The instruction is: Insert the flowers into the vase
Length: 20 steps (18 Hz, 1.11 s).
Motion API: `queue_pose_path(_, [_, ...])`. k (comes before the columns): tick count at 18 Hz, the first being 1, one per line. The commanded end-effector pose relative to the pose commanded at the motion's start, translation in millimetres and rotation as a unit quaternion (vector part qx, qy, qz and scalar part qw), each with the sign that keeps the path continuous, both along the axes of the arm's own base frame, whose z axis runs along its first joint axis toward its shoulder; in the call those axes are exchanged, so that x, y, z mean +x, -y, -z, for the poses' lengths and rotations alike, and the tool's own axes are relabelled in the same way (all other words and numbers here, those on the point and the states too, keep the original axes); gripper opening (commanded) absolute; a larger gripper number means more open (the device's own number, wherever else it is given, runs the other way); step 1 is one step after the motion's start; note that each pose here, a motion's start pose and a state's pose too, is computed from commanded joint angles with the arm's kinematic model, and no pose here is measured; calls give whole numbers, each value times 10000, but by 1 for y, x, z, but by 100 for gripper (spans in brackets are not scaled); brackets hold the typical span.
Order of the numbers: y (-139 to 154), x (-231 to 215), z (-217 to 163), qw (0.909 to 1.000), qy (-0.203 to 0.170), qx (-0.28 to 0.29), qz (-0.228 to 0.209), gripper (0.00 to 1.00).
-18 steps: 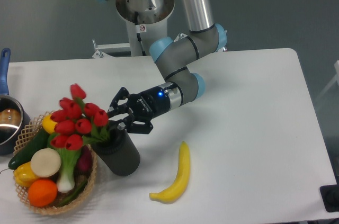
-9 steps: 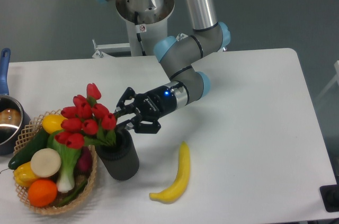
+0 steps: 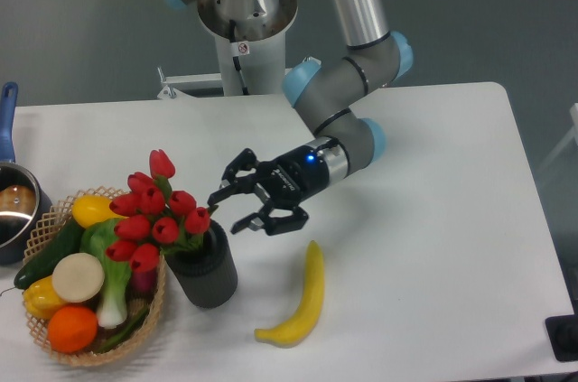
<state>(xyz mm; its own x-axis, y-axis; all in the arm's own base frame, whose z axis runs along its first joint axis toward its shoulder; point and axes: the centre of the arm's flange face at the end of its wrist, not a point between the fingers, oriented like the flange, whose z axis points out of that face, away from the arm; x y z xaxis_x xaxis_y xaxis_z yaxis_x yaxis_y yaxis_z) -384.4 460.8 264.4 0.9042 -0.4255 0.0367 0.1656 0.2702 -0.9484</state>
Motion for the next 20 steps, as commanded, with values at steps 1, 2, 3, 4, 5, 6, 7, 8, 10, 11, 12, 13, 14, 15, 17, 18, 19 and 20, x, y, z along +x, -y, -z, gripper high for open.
queue_pose_path(1, [6, -8, -14, 9998, -143, -116, -32, 99])
queue_pose_path(2, [12, -14, -28, 9993, -271, -260, -50, 100])
queue_pose_path(3, [14, -12, -42, 9985, -419, -364, -35, 100])
queue_pose_path(4, [17, -16, -56, 9975, -595, -382, -78, 100])
queue_pose_path(5, [23, -27, -70, 9959, -775, -420, -178, 100])
queue_pose_path(6, [29, -34, -79, 9933, -976, -558, -252, 100])
queue_pose_path(7, [36, -36, -94, 9893, -1209, -758, -320, 100])
queue_pose_path(8, [43, -36, -107, 9834, -1433, -1045, -386, 100])
queue_pose_path(10, [63, -33, -143, 9686, -1797, -1608, -610, 100])
queue_pose_path(11, [72, -35, -158, 9648, -1820, -1752, -726, 100])
queue_pose_path(12, [78, -36, -176, 9604, -1856, -1906, -830, 100])
queue_pose_path(13, [91, -37, -191, 9534, -1874, -2138, -1009, 100])
queue_pose_path(14, [111, -44, -201, 9417, -1917, -2447, -1285, 100])
queue_pose_path(15, [130, -46, -214, 9188, -2113, -2922, -1603, 100])
queue_pose_path(17, [144, -44, -229, 8915, -2391, -3356, -1883, 100])
queue_pose_path(18, [149, -39, -245, 8753, -2599, -3533, -2036, 100])
queue_pose_path(19, [155, -35, -257, 8533, -2751, -3857, -2176, 100])
queue_pose_path(20, [163, -28, -269, 8259, -2860, -4276, -2308, 100])
